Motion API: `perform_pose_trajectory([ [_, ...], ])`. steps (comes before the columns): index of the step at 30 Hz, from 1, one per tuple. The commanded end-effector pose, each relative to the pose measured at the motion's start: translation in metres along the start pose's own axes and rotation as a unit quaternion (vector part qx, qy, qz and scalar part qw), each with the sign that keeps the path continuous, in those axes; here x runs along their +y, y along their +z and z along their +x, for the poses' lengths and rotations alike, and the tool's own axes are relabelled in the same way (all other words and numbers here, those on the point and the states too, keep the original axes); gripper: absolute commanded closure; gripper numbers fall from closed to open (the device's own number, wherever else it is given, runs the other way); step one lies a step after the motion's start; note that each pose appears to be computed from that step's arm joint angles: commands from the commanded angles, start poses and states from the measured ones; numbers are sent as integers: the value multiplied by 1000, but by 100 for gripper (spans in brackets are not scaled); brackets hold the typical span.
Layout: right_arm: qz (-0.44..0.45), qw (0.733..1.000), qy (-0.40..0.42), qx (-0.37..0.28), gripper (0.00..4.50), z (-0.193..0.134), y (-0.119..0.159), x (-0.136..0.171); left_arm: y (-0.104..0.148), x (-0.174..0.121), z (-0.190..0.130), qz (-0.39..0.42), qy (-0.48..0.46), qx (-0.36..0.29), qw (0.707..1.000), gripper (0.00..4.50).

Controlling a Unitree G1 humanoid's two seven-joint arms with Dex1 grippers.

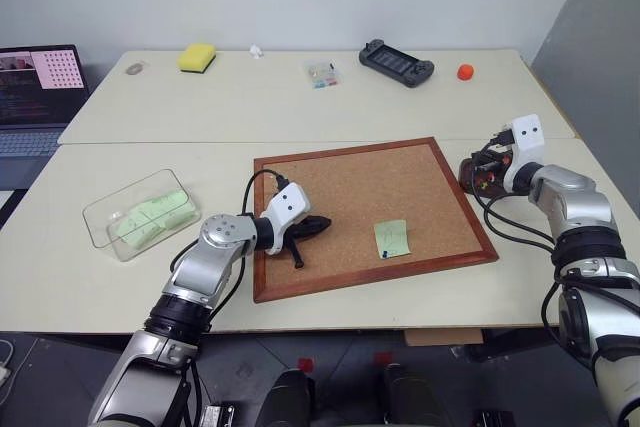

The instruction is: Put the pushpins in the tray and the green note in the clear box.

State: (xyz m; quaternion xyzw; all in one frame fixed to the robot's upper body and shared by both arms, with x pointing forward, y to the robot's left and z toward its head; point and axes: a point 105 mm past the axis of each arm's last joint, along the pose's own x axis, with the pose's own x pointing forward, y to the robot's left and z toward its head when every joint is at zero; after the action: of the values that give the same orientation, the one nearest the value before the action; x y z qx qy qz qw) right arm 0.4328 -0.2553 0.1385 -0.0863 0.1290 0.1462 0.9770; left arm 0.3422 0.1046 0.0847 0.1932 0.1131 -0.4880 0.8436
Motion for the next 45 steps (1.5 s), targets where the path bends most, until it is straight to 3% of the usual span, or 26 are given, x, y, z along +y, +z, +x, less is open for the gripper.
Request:
perform_pose_trajectory([
  [1, -13, 1000, -10, -14, 311, -2, 10, -7, -28, -7, 0, -24, -3, 47, 999, 450],
  [12, -20, 999, -18, -32, 95, -7, 16, -16, -28, -8, 0, -17, -6, 51, 999, 450],
  [16, 5, 997, 34, -71, 5, -12, 30, -6, -28, -8, 1, -16, -8, 51, 999, 450],
  [21, -15, 980, 178, -88, 1, -37, 37, 28, -27, -8, 2, -16, -9, 50, 999, 450],
  [24, -47, 933, 354, -54, 1, -83, 22, 77, -28, -7, 1, -16, -9, 51, 999, 450],
  [26, -68, 907, 415, -26, 1, -105, 8, 99, -28, -7, 1, -17, -9, 52, 998, 450],
  [33, -121, 855, 504, -18, 1, -132, -11, 149, -26, -5, 2, -24, -9, 49, 998, 450],
  [40, -137, 830, 537, -66, 1, -105, -14, 198, -27, -5, 2, -23, -10, 51, 998, 450],
  [45, -137, 826, 543, -68, 1, -84, -22, 211, -26, -4, 0, -22, -9, 52, 998, 450],
])
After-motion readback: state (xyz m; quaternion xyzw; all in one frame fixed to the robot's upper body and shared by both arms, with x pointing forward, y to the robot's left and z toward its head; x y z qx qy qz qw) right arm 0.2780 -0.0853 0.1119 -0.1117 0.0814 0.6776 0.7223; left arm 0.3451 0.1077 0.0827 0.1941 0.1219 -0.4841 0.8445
